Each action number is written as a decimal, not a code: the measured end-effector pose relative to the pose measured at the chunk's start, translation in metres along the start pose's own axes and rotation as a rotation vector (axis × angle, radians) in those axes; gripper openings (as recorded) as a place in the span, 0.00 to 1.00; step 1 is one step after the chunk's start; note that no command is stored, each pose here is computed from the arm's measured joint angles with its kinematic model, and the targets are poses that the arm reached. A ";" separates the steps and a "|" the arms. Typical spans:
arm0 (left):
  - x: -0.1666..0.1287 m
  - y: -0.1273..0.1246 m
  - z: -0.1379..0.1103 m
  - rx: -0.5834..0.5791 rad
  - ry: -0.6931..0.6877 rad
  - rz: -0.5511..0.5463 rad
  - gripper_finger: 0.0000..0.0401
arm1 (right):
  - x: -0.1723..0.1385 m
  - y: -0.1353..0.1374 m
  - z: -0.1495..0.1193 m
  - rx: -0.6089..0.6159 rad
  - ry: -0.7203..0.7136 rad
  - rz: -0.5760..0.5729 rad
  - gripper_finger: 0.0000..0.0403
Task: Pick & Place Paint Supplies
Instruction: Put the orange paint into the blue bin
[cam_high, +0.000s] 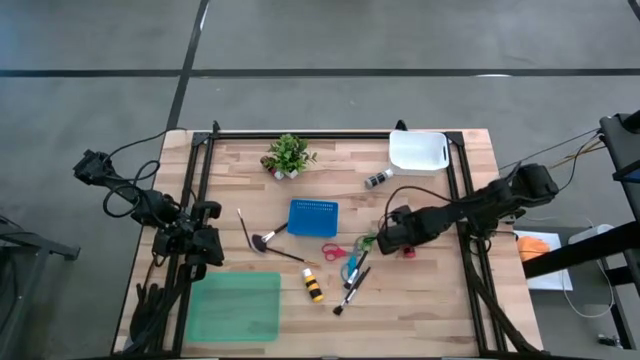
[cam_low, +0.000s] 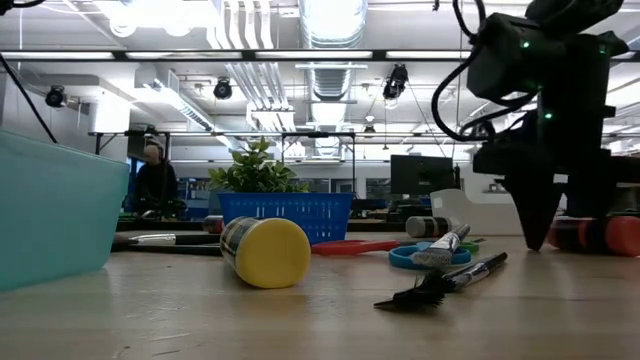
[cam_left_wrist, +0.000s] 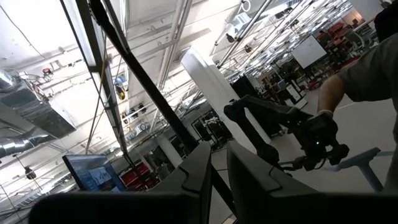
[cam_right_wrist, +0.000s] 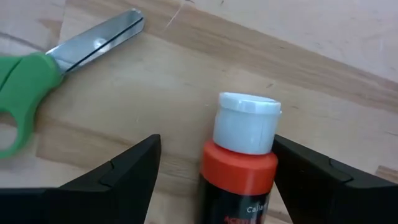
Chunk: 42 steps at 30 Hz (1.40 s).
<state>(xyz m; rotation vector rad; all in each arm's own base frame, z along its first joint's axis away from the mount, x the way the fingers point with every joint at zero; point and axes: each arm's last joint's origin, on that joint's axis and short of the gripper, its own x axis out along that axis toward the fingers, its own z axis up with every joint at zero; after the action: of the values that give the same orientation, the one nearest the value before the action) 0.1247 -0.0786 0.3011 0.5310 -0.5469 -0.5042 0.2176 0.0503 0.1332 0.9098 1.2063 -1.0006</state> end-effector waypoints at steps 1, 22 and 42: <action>0.000 0.000 0.000 0.000 0.000 0.000 0.15 | 0.000 0.000 -0.004 -0.008 -0.005 0.000 0.70; 0.000 0.000 0.000 -0.008 0.001 0.000 0.15 | -0.013 -0.014 -0.047 0.017 -0.046 -0.021 0.70; 0.000 0.000 0.000 -0.008 0.000 -0.001 0.15 | -0.005 -0.021 -0.024 0.038 -0.077 -0.068 0.69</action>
<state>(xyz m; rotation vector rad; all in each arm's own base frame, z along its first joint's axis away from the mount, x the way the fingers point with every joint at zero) 0.1248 -0.0787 0.3010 0.5238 -0.5439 -0.5074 0.1904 0.0672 0.1342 0.8569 1.1639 -1.1063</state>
